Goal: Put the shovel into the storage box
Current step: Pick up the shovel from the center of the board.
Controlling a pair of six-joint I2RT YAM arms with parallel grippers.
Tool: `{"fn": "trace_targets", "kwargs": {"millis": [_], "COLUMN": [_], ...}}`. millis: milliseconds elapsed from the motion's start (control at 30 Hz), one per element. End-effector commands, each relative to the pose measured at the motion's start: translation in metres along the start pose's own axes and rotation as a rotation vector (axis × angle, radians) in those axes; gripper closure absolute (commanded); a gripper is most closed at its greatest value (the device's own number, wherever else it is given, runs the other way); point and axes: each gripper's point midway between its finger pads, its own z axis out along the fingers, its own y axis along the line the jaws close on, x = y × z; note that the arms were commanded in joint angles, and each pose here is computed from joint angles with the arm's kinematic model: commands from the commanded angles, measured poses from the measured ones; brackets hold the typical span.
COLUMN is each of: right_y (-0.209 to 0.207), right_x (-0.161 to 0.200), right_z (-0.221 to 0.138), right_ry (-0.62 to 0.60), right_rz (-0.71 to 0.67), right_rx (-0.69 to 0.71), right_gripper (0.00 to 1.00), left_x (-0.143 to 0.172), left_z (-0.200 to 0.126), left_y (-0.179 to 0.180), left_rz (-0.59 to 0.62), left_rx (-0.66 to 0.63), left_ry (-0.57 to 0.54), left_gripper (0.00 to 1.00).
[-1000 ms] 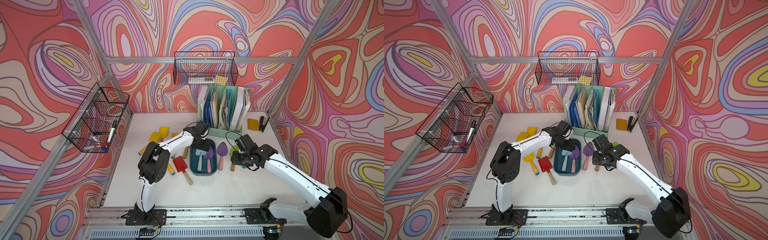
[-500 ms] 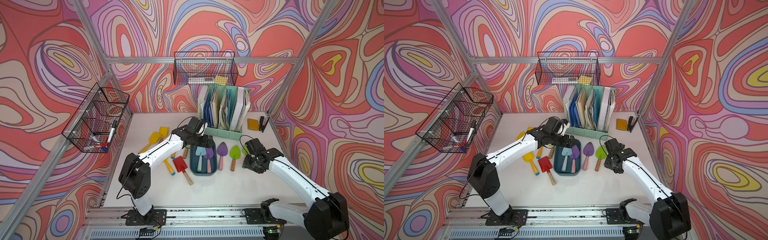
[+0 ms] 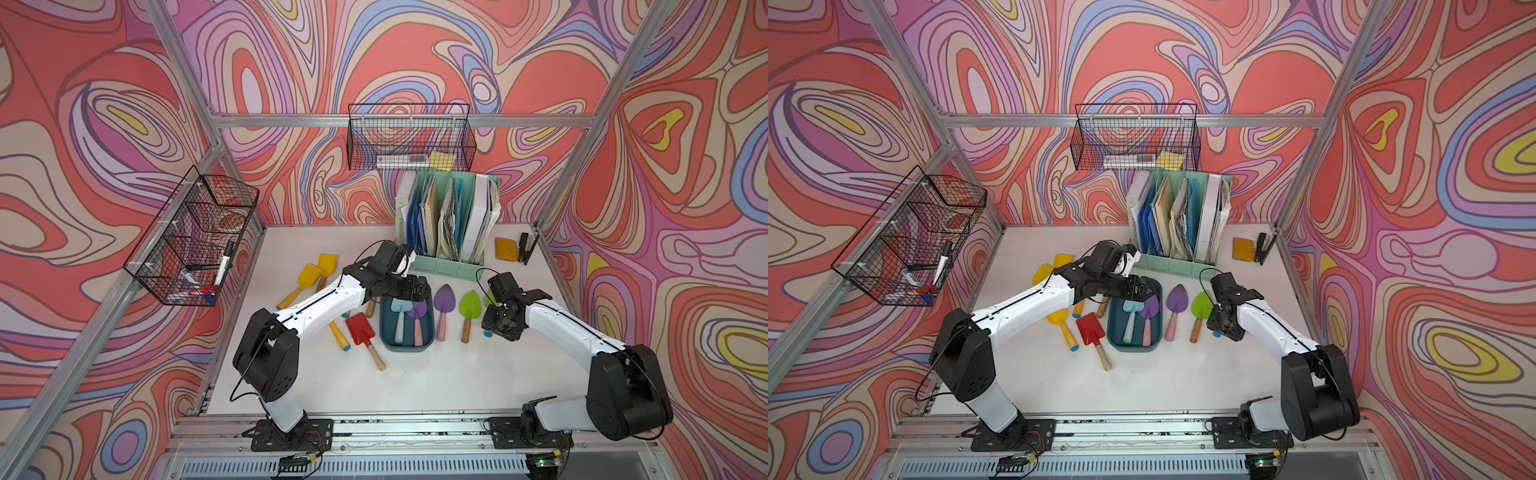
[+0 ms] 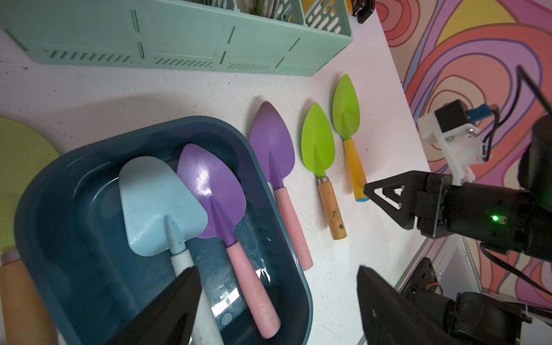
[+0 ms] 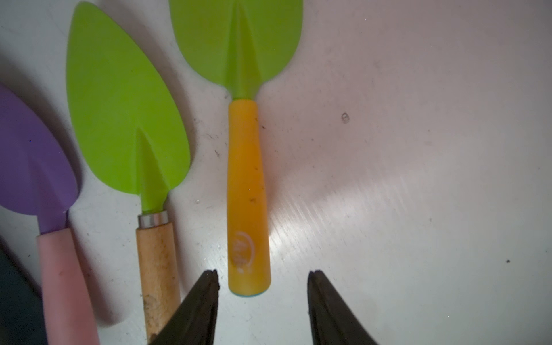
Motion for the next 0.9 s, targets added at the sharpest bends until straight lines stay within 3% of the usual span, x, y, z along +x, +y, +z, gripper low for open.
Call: {"fn": "trace_targets", "kwargs": {"millis": [0, 333, 767, 867], "right_y": [0.003, 0.008, 0.003, 0.001], "right_x": [-0.009, -0.007, -0.006, -0.007], "right_z": [0.011, 0.036, 0.029, 0.021], "right_ry": [-0.017, 0.015, 0.001, -0.012], "right_rz": [0.001, 0.007, 0.012, 0.008], "right_rx": [-0.015, -0.033, -0.023, -0.026], "right_gripper": [0.50, 0.57, 1.00, 1.00], "left_x": [-0.005, -0.003, -0.002, -0.002], "left_z": [-0.011, -0.008, -0.010, -0.009], "left_y": [-0.013, -0.011, -0.016, -0.020], "left_rz": [0.015, 0.012, 0.013, 0.015], "left_rx": [0.038, 0.030, 0.041, 0.053], "left_ry": [-0.035, -0.027, -0.025, -0.023], "left_gripper": [0.12, 0.12, 0.13, 0.13]}}
